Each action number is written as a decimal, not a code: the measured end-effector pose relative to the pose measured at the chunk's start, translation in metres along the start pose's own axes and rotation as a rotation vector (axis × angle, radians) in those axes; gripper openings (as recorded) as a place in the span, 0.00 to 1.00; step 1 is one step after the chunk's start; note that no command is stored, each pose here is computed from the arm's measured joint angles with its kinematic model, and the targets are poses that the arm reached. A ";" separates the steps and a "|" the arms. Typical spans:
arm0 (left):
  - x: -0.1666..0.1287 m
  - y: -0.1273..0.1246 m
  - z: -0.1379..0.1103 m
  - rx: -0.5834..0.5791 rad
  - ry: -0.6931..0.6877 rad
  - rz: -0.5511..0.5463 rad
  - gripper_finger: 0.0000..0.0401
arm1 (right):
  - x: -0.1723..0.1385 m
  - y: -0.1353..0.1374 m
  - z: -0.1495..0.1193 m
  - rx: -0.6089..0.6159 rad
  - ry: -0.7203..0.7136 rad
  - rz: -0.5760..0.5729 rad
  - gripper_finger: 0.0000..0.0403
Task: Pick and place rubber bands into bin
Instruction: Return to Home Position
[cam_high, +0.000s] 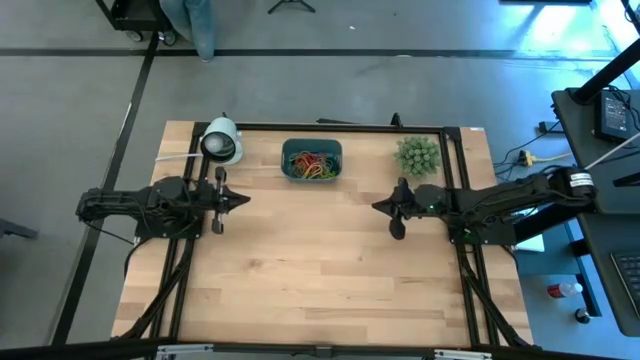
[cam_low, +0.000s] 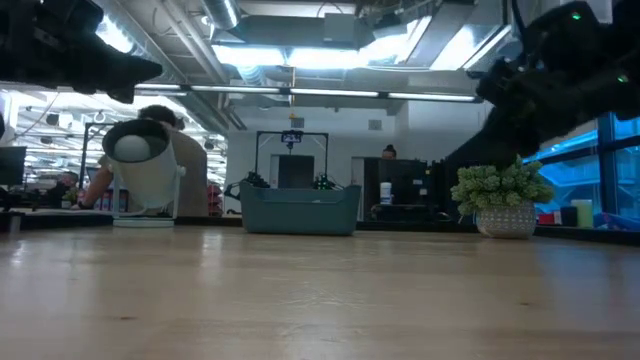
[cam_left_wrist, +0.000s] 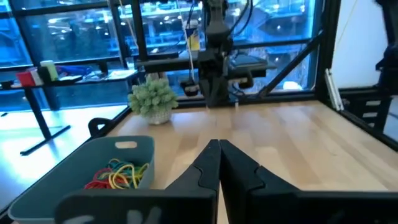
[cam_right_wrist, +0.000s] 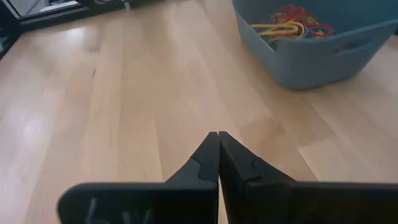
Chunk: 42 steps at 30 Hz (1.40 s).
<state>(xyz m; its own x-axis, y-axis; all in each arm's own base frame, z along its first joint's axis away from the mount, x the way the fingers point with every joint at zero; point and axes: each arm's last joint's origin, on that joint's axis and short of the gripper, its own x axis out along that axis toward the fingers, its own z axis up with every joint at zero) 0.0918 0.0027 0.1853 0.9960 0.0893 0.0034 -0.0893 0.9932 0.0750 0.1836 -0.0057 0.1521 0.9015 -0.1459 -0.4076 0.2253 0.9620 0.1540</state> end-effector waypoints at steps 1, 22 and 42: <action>0.000 0.000 0.000 -0.007 -0.002 -0.003 0.00 | -0.002 -0.001 -0.003 0.001 -0.004 0.001 0.01; 0.005 -0.006 -0.016 -0.035 -0.037 -0.160 0.00 | -0.021 -0.006 -0.028 -0.088 -0.197 0.087 0.00; 0.005 -0.006 -0.016 -0.036 -0.037 -0.158 0.01 | -0.072 -0.010 -0.014 -0.120 -0.398 0.169 0.00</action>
<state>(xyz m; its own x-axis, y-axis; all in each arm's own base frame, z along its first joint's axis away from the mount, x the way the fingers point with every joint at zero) 0.0973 -0.0019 0.1686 0.9970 -0.0705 0.0306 0.0692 0.9967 0.0421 0.1110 -0.0018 0.1673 0.9992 -0.0393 -0.0037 0.0395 0.9965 0.0740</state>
